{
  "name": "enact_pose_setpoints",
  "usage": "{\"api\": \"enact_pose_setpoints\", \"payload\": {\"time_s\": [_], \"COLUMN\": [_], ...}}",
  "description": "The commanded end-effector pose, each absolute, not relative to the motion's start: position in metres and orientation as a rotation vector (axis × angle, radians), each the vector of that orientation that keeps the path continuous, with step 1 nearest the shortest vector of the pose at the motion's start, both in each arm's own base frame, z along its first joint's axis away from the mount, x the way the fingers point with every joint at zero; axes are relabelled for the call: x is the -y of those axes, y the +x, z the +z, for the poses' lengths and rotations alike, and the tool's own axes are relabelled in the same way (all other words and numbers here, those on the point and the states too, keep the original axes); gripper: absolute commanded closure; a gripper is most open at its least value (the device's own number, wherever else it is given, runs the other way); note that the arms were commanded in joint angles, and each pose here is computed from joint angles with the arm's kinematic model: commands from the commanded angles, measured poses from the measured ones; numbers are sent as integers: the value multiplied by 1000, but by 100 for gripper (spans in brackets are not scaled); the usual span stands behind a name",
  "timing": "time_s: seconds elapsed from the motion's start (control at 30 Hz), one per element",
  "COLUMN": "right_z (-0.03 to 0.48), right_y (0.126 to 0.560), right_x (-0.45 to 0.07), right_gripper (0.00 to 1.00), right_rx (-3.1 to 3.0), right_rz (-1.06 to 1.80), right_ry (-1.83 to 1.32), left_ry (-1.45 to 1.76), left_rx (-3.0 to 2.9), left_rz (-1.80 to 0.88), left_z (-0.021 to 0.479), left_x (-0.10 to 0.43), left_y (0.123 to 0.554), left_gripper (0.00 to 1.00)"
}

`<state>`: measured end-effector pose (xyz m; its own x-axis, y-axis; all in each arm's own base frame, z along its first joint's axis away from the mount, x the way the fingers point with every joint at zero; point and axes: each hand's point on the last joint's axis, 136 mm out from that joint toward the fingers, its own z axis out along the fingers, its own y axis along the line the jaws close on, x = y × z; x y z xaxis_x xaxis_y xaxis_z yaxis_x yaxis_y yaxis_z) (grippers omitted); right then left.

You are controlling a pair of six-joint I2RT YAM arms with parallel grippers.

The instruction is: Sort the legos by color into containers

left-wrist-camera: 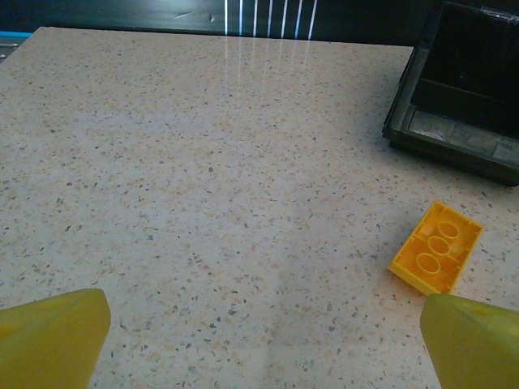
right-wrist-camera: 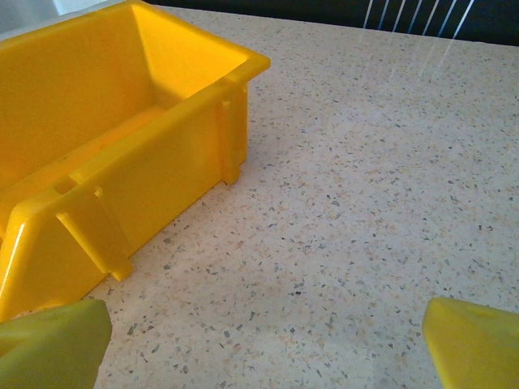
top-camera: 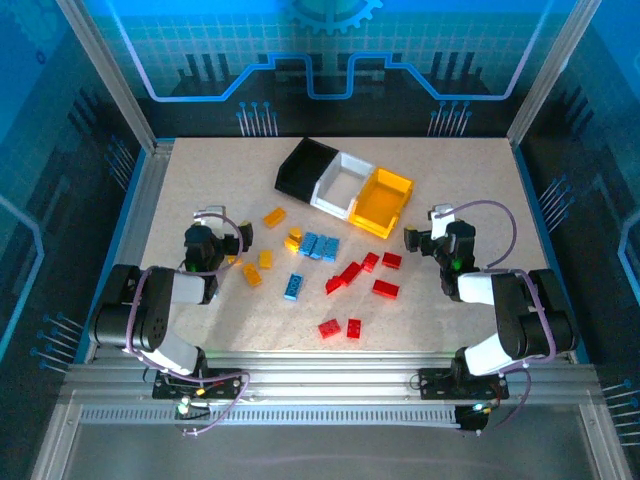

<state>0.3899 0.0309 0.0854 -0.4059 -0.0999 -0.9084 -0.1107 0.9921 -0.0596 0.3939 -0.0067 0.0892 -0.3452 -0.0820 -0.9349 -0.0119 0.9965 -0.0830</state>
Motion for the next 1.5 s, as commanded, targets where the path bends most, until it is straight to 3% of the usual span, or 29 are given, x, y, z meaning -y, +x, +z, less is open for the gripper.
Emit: {"api": "enact_pose_setpoints", "payload": {"time_s": [0.0, 0.6, 0.8, 1.0, 1.27, 1.47], "right_z": [94, 100, 125, 152, 157, 137], "right_y": [398, 399, 395, 381, 321, 245], "right_x": [-28, -21, -3, 9, -57, -94], "right_gripper": [0, 0, 0, 0, 0, 5], "right_rx": [-1965, -1970, -2036, -2376, -2744, -2960], "right_rz": [13, -25, -84, 75, 240, 258], "right_ry": [-144, -95, 20, 387, 285, 302], "left_ry": [-47, -60, -172, -401, -320, -453], "left_rx": [-1906, -1904, -1894, -2003, -2142, -2352], "left_rz": [-82, -72, 6, 7, 5, -247], "left_z": [95, 97, 126, 175, 201, 171], "left_x": [7, 5, -14, -29, 22, 56], "left_y": [399, 398, 390, 375, 343, 303], "left_gripper": [1, 1, 1, 1, 1, 1]}}
